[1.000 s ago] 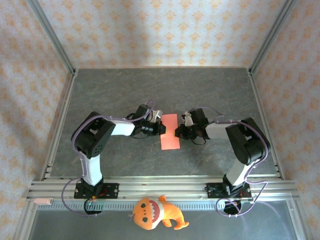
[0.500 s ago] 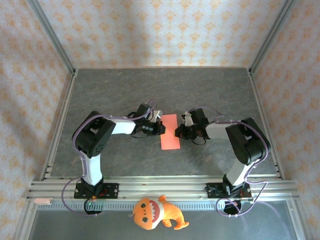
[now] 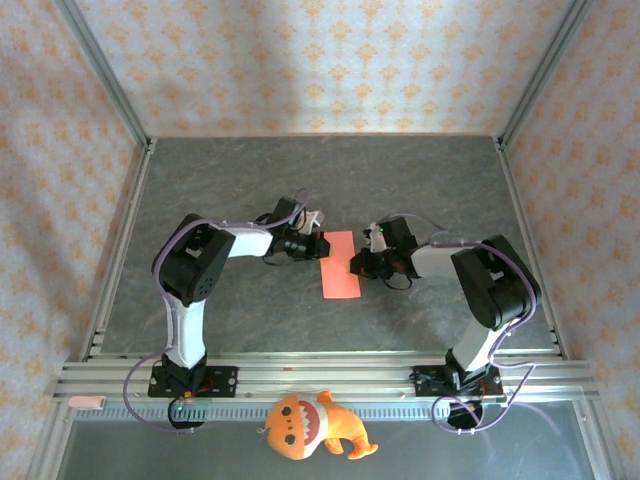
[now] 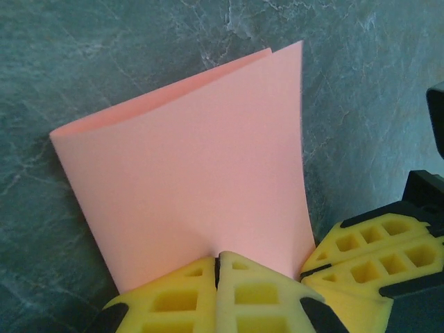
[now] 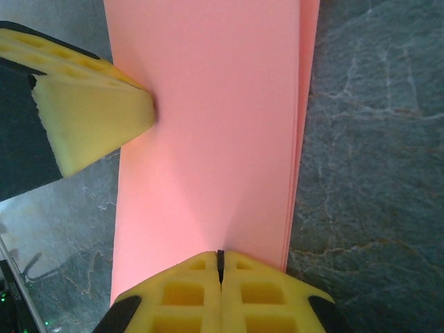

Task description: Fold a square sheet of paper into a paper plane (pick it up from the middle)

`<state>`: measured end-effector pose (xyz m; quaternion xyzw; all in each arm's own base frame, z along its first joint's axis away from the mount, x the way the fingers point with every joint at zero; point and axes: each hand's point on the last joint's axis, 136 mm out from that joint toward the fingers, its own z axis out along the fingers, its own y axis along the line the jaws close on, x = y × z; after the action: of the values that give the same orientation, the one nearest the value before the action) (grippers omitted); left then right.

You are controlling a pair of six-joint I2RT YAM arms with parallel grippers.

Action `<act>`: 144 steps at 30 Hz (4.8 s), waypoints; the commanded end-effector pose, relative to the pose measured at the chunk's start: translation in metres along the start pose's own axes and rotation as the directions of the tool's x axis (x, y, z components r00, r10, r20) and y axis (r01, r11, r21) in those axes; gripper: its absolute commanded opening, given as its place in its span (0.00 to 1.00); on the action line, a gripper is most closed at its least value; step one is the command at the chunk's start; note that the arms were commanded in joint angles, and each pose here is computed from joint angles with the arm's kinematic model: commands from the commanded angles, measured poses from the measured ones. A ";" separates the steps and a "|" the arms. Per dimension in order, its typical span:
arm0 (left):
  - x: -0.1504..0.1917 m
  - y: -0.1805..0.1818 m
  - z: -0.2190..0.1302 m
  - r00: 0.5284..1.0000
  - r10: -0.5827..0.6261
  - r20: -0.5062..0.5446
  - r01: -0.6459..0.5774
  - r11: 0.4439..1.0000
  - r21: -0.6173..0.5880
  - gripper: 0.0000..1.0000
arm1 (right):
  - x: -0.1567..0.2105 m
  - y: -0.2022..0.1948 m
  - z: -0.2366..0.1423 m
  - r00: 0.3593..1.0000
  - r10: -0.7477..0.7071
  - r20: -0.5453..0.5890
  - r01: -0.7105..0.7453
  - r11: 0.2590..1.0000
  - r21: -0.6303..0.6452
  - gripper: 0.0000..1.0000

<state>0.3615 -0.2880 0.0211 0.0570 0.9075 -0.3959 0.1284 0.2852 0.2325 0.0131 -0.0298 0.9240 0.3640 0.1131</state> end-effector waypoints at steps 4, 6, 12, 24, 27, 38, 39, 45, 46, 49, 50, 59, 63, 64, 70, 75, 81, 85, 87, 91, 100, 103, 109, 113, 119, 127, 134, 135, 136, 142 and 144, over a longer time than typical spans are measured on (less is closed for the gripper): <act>0.014 0.024 0.010 0.998 -0.025 -0.062 0.022 0.998 -0.056 0.00 | 0.086 -0.088 -0.002 0.956 0.214 -0.200 -0.136 0.929 0.344 0.00; 0.008 0.017 0.007 0.998 -0.008 -0.056 0.006 0.999 -0.046 0.00 | 0.085 -0.088 -0.003 0.957 0.213 -0.198 -0.136 0.929 0.343 0.00; -0.013 -0.001 -0.003 0.999 0.028 -0.031 -0.029 0.999 -0.016 0.00 | 0.086 -0.088 -0.002 0.956 0.214 -0.201 -0.136 0.929 0.343 0.00; -0.016 0.026 0.010 0.999 -0.013 -0.047 0.010 0.999 -0.046 0.00 | 0.087 -0.088 -0.002 0.955 0.213 -0.205 -0.134 0.931 0.340 0.00; -0.024 0.039 0.009 0.999 -0.047 -0.016 0.046 0.997 -0.062 0.00 | 0.088 -0.088 -0.002 0.954 0.216 -0.207 -0.136 0.930 0.342 0.00; -0.055 0.065 -0.006 0.983 -0.165 0.083 0.174 0.976 -0.131 0.00 | 0.089 -0.089 -0.002 0.953 0.217 -0.210 -0.136 0.929 0.343 0.00; -0.057 0.067 -0.007 0.980 -0.174 0.092 0.185 0.973 -0.136 0.00 | 0.089 -0.088 -0.001 0.953 0.217 -0.210 -0.136 0.930 0.341 0.00; -0.064 0.077 -0.010 0.968 -0.215 0.126 0.234 0.959 -0.161 0.00 | 0.090 -0.089 -0.001 0.952 0.220 -0.213 -0.139 0.930 0.341 0.00; -0.065 0.079 -0.011 0.965 -0.225 0.132 0.246 0.955 -0.166 0.00 | 0.091 -0.089 -0.001 0.952 0.220 -0.214 -0.138 0.930 0.340 0.00; -0.071 0.079 -0.011 0.956 -0.249 0.155 0.272 0.951 -0.148 0.00 | 0.091 -0.087 0.000 0.951 0.220 -0.217 -0.141 0.933 0.330 0.00; -0.073 0.079 -0.011 0.954 -0.251 0.161 0.275 0.950 -0.150 0.00 | 0.090 -0.086 0.000 0.952 0.218 -0.215 -0.141 0.935 0.325 0.00; -0.083 0.090 -0.015 0.931 -0.295 0.212 0.334 0.926 -0.175 0.00 | 0.090 -0.085 0.000 0.952 0.215 -0.217 -0.138 0.937 0.320 0.00; -0.085 0.092 -0.015 0.926 -0.308 0.218 0.348 0.921 -0.175 0.00 | 0.087 -0.083 -0.001 0.954 0.212 -0.211 -0.139 0.939 0.315 0.00; -0.087 0.093 -0.016 0.924 -0.309 0.224 0.350 0.920 -0.178 0.00 | 0.088 -0.083 -0.001 0.954 0.212 -0.213 -0.138 0.939 0.316 0.00; -0.085 0.093 -0.016 0.923 -0.316 0.217 0.356 0.917 -0.180 0.00 | 0.088 -0.082 -0.001 0.954 0.211 -0.213 -0.138 0.939 0.314 0.00; -0.093 0.075 -0.031 0.923 -0.294 0.247 0.336 0.930 -0.150 0.00 | 0.086 -0.080 -0.002 0.956 0.208 -0.209 -0.138 0.942 0.305 0.00; -0.101 0.043 -0.054 0.915 -0.267 0.302 0.301 0.951 -0.073 0.00 | 0.085 -0.080 -0.002 0.956 0.207 -0.208 -0.137 0.941 0.308 0.00; -0.090 0.017 -0.049 0.940 -0.227 0.255 0.239 0.971 -0.013 0.00 | 0.086 -0.082 -0.001 0.955 0.211 -0.208 -0.139 0.939 0.316 0.00; -0.083 0.006 -0.041 0.955 -0.217 0.203 0.219 0.976 0.010 0.00 | 0.086 -0.083 -0.002 0.955 0.212 -0.207 -0.138 0.937 0.322 0.00; -0.069 -0.009 -0.026 0.975 -0.179 0.131 0.179 0.984 0.015 0.00 | 0.086 -0.084 -0.002 0.956 0.211 -0.205 -0.137 0.936 0.325 0.00; -0.043 0.006 0.004 0.985 -0.172 0.020 0.173 0.983 -0.058 0.00 | 0.088 -0.086 -0.001 0.953 0.216 -0.212 -0.138 0.934 0.328 0.00; -0.041 0.020 0.012 0.982 -0.187 0.015 0.188 0.978 -0.091 0.00 | 0.088 -0.086 -0.001 0.954 0.215 -0.209 -0.138 0.934 0.330 0.00; -0.050 0.038 0.009 0.978 -0.201 0.057 0.207 0.971 -0.123 0.00 | 0.088 -0.085 -0.002 0.955 0.213 -0.207 -0.137 0.935 0.327 0.00; -0.061 0.052 -0.004 0.968 -0.228 0.103 0.241 0.961 -0.135 0.00 | 0.087 -0.085 -0.002 0.956 0.211 -0.206 -0.136 0.935 0.327 0.00; -0.072 0.053 -0.018 0.965 -0.224 0.135 0.244 0.957 -0.160 0.00 | 0.088 -0.085 -0.001 0.955 0.212 -0.209 -0.137 0.935 0.326 0.00; -0.081 0.007 -0.055 0.963 -0.163 0.215 0.189 0.976 -0.105 0.00 | 0.057 -0.051 -0.002 0.973 0.174 -0.150 -0.141 0.968 0.206 0.00; -0.058 -0.030 -0.062 0.969 -0.110 0.220 0.122 0.992 -0.043 0.00 | 0.006 0.016 -0.023 0.996 0.087 -0.013 -0.087 0.996 0.016 0.28; -0.055 -0.032 -0.061 0.970 -0.107 0.217 0.119 0.992 -0.041 0.00 | 0.000 0.018 -0.030 0.996 0.086 0.027 -0.086 0.996 0.022 0.32; -0.050 -0.032 -0.059 0.972 -0.105 0.210 0.117 0.992 -0.042 0.00 | -0.005 0.019 -0.037 0.993 0.093 0.066 -0.095 0.995 0.027 0.35; -0.033 -0.042 -0.047 0.979 -0.104 0.177 0.105 0.994 0.008 0.00 | -0.004 0.013 -0.068 0.960 0.200 0.199 -0.211 0.977 0.035 0.39; -0.031 -0.043 -0.041 0.980 -0.104 0.167 0.104 0.995 0.010 0.00 | 0.000 0.013 -0.074 0.945 0.236 0.225 -0.246 0.969 0.015 0.39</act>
<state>0.3713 -0.2752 0.0810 -0.0311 0.9062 -0.3843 0.1734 0.2755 0.2061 0.0815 0.0676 0.9081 0.3749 0.1742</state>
